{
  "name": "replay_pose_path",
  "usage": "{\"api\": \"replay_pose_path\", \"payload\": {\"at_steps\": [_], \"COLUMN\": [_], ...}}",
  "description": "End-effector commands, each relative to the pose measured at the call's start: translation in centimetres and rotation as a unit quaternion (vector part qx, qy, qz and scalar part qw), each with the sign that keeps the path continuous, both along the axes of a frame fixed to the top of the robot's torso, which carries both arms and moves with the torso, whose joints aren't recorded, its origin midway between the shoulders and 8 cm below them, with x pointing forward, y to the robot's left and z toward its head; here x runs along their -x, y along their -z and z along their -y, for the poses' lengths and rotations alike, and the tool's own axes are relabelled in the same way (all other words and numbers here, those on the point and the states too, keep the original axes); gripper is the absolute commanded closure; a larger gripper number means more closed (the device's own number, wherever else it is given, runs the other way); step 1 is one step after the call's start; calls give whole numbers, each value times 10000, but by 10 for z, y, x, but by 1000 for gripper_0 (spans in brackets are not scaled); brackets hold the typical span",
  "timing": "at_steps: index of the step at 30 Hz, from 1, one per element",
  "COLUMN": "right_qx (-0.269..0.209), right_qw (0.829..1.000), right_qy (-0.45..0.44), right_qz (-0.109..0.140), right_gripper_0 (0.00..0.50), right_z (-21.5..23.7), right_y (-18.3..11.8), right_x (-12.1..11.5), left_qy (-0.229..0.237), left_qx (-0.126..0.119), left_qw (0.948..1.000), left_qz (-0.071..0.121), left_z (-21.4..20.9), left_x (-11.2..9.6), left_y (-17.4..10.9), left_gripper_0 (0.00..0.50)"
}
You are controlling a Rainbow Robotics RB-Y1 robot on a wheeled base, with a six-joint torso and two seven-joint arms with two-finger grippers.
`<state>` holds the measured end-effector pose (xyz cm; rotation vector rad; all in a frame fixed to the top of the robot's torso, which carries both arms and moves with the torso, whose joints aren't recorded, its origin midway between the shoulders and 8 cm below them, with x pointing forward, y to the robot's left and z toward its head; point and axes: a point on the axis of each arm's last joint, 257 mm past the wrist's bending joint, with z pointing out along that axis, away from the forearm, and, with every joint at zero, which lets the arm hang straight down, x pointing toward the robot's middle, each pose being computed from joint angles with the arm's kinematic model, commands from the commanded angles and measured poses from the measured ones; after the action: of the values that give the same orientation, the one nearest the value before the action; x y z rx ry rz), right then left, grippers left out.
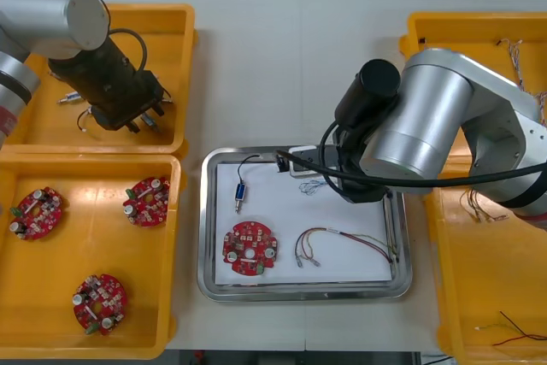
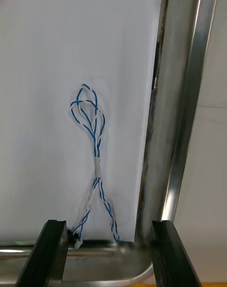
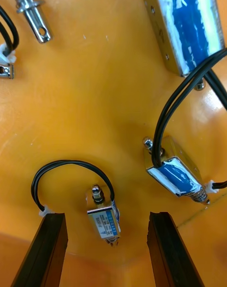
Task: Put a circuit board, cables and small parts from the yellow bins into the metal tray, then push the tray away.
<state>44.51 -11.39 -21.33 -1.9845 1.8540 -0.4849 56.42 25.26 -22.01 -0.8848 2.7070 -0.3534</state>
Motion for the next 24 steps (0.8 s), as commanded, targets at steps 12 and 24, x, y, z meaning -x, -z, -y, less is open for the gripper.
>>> {"api": "replay_pose_path", "payload": {"at_steps": [12,24], "right_qx": [-394,-1469], "right_qw": [9931,9630], "right_qy": [1080,2256], "right_qz": [239,137], "right_gripper_0": [0,0], "right_z": [42,89], "right_y": [-80,-117], "right_x": [17,36], "left_qy": [-86,-138], "left_qx": [14,-7], "left_qw": [9999,9998], "left_qz": [125,148], "left_z": [20,15], "left_x": [-11,-15], "left_y": [-13,-7], "left_gripper_0": [0,193]}}
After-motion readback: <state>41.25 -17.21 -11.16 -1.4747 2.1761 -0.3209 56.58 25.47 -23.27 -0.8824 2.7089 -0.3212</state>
